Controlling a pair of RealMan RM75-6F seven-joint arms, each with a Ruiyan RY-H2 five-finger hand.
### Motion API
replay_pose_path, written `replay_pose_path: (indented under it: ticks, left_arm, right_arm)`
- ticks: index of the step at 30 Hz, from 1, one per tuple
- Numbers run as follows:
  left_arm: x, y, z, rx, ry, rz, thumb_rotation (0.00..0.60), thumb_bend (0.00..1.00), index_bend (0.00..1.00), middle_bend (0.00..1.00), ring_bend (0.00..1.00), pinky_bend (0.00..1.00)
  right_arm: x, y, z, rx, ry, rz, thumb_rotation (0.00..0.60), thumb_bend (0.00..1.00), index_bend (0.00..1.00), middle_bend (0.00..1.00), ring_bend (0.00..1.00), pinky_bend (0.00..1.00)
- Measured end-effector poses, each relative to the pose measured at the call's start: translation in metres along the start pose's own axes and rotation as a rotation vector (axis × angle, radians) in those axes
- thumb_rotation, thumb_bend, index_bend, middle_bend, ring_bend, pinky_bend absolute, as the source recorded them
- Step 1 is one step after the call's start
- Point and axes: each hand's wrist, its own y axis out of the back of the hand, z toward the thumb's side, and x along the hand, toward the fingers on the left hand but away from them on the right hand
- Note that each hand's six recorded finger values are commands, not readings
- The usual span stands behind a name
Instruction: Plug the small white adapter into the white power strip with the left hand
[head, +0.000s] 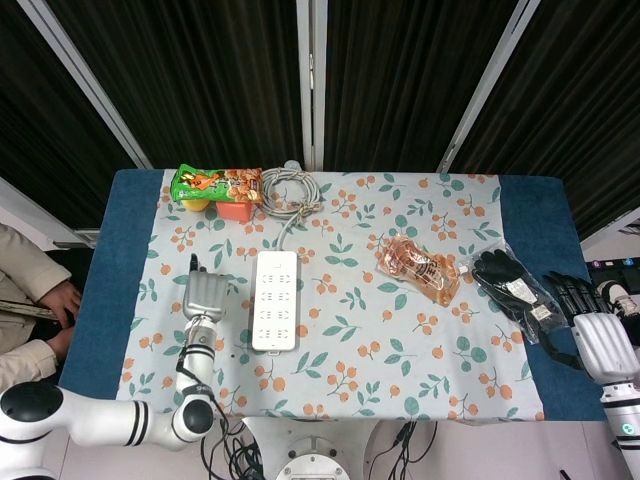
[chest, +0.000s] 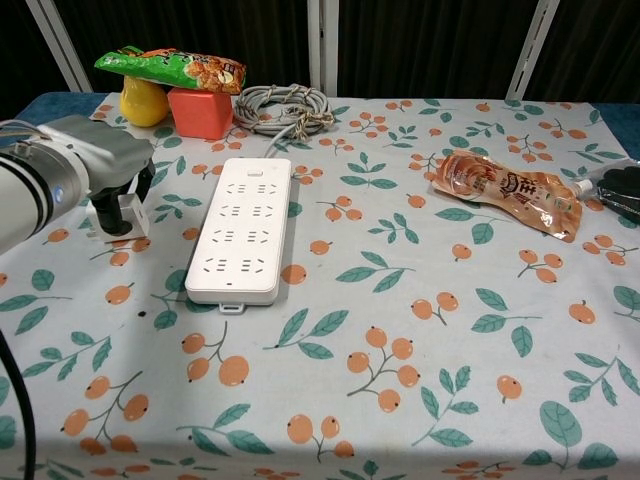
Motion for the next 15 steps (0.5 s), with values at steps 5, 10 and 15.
replay_pose_path:
  ticks: [5, 10, 15]
  left_arm:
    - [0.001, 0.003, 0.000, -0.020, -0.011, 0.027, 0.600, 0.41, 0.60, 0.61, 0.42, 0.15]
    - [0.003, 0.014, -0.002, -0.077, -0.047, 0.086, 0.600, 0.42, 0.63, 0.64, 0.44, 0.17]
    - [0.005, 0.024, -0.004, -0.231, -0.114, 0.138, 0.600, 0.42, 0.63, 0.65, 0.44, 0.18]
  right_arm:
    - [0.001, 0.000, -0.001, -0.001, -0.003, -0.002, 0.600, 0.33, 0.00, 0.04, 0.00, 0.00]
    - [0.002, 0.002, -0.001, -0.001, -0.007, -0.008, 0.600, 0.33, 0.00, 0.04, 0.00, 0.00]
    - [0.003, 0.002, -0.001, -0.001, -0.007, -0.010, 0.600, 0.33, 0.00, 0.04, 0.00, 0.00]
